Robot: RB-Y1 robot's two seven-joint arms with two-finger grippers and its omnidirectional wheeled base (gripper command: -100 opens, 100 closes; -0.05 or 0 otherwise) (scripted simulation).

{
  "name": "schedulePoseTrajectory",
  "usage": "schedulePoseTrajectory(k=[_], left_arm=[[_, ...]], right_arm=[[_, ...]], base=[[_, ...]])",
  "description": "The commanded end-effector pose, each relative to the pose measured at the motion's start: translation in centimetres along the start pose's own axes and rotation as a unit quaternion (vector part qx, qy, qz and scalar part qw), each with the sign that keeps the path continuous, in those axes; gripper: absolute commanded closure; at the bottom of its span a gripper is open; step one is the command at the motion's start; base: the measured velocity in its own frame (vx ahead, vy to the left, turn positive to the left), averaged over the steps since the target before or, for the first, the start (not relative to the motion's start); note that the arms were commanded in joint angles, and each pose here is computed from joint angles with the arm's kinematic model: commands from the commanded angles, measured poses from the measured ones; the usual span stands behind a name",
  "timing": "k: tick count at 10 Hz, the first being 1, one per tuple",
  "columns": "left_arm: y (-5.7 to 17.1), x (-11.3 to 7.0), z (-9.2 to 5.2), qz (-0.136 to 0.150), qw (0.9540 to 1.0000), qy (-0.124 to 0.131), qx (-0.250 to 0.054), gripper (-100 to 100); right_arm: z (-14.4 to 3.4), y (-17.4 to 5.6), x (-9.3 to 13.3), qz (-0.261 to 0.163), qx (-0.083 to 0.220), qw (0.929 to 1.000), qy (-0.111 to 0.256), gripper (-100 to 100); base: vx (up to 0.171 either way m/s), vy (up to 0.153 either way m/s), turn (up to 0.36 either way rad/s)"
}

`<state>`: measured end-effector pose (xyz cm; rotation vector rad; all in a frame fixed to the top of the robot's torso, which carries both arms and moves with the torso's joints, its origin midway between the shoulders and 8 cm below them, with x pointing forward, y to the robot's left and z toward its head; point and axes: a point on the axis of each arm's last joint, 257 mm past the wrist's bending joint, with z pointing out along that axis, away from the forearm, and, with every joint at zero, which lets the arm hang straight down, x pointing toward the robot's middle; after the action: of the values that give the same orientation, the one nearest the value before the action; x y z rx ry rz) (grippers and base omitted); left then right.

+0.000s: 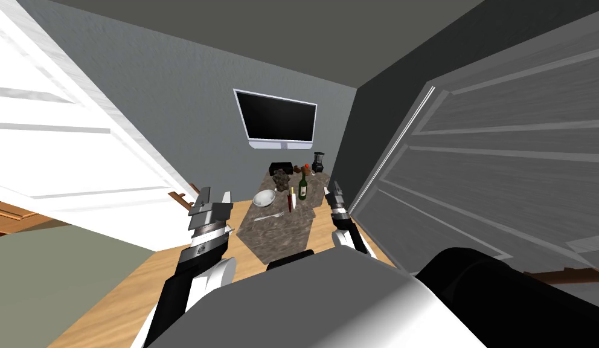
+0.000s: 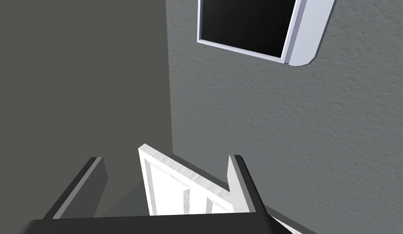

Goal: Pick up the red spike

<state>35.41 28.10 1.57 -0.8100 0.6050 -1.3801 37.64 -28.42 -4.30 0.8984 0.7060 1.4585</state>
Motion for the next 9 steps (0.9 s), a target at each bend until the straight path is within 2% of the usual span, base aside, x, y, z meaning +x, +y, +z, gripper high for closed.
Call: schedulePoseTrajectory(k=[1,3,5,9], left_arm=[[0.0,0.0,0.0,0.000,1.0000,0.000,0.000,0],[0.0,0.0,0.0,0.000,1.0000,0.000,0.000,0],[0.0,0.0,0.0,0.000,1.0000,0.000,0.000,0],[0.0,0.0,0.0,0.000,1.0000,0.000,0.000,0]], right_arm=[[-0.4,-1.4,0.5,0.030,0.022,0.9993,0.007,-100],[-0.8,-3.4,1.2,0.071,0.051,0.9961,0.012,-100],[-1.3,-5.4,2.1,0.114,0.080,0.9901,0.014,-100],[-2.6,-9.2,3.8,0.197,0.137,0.9707,0.013,-100]], base=[[-0.027,-0.073,0.048],[-0.028,-0.070,0.052],[-0.026,-0.062,0.060],[-0.029,-0.056,0.058]])
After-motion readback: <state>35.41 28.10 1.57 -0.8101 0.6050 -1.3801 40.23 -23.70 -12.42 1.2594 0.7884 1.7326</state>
